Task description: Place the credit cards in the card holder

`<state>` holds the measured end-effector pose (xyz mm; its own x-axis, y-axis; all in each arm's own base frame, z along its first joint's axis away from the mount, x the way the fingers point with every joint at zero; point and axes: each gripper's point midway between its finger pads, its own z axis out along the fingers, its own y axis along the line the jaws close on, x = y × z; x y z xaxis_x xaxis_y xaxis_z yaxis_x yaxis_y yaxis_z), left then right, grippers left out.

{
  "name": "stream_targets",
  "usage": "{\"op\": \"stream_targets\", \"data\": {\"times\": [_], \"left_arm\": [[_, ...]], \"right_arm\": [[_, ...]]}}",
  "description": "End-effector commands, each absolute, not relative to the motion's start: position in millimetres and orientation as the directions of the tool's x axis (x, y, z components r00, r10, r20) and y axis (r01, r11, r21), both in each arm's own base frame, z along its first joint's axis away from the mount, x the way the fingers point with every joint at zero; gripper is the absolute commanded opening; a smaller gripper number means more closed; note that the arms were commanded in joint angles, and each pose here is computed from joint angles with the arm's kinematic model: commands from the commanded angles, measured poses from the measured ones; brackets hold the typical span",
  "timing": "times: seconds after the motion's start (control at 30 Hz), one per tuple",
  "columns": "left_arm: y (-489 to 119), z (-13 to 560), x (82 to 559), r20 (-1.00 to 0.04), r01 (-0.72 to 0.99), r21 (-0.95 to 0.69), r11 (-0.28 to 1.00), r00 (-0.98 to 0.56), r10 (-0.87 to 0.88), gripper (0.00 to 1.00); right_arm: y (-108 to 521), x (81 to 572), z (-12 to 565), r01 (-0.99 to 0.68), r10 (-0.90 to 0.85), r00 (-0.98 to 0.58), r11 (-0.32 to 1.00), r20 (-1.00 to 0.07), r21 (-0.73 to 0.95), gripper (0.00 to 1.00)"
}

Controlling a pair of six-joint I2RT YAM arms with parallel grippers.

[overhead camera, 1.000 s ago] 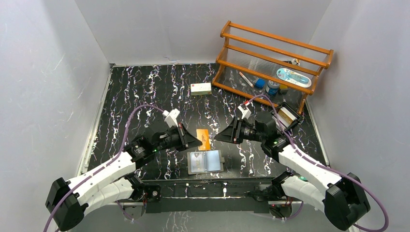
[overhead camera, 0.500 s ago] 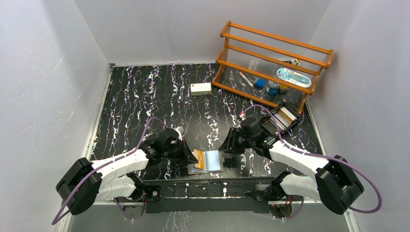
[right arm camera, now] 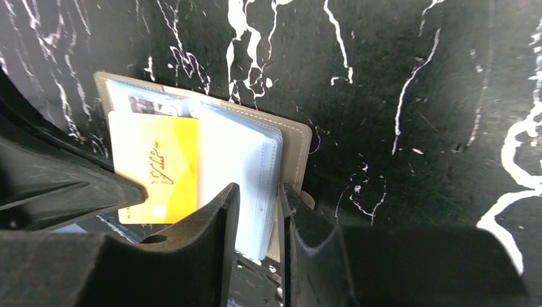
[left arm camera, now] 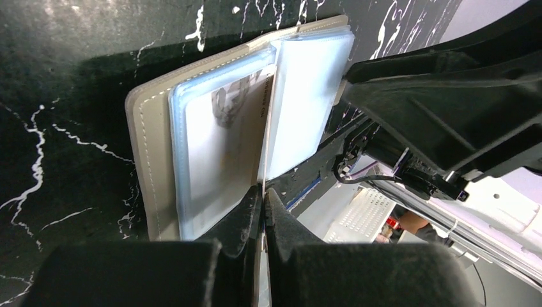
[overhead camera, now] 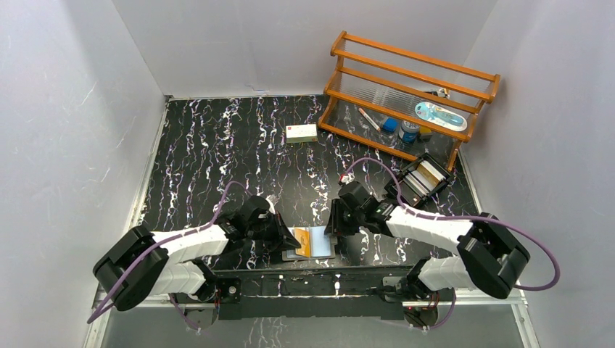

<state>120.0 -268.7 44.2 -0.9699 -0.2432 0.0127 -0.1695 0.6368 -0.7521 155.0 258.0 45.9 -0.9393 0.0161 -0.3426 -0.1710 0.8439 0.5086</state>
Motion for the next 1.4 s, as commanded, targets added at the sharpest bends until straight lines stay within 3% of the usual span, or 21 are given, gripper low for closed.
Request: {"op": "stream_targets", "data": {"times": [0.0, 0.57, 1.03, 1.23, 1.37], "left_arm": [[-272.2, 47.8, 122.8, -0.009, -0.135, -0.767, 0.627, -0.975, -0.221, 0.0], [-273.8, 44.2, 124.7, -0.132, 0.02, -0.79, 0.613, -0.982, -0.138, 0.0], [-270.0, 27.9, 122.6, -0.104, -0.018, -0.776, 0.63, -0.982, -0.156, 0.0], [-262.4, 23.8, 129.5, -0.126, -0.035, -0.732, 0.681, -0.974, -0.186, 0.09], [-258.7, 26.7, 133.8, -0.148, -0.035, -0.71, 0.703, -0.969, -0.198, 0.27]], "right_arm": [[273.3, 156.4, 46.0, -0.198, 0.0, -0.931, 0.84, -0.365, 0.505, 0.35], [254.7, 145.1, 10.0, -0.164, -0.012, -0.939, 0.893, -0.343, 0.419, 0.24], [249.9, 143.9, 12.5, -0.119, 0.034, -0.941, 0.897, -0.337, 0.425, 0.23], [241.0, 143.1, 14.0, -0.108, 0.041, -0.938, 0.91, -0.345, 0.401, 0.27], [238.4, 138.6, 8.1, -0.103, 0.041, -0.943, 0.909, -0.331, 0.405, 0.26]]}}
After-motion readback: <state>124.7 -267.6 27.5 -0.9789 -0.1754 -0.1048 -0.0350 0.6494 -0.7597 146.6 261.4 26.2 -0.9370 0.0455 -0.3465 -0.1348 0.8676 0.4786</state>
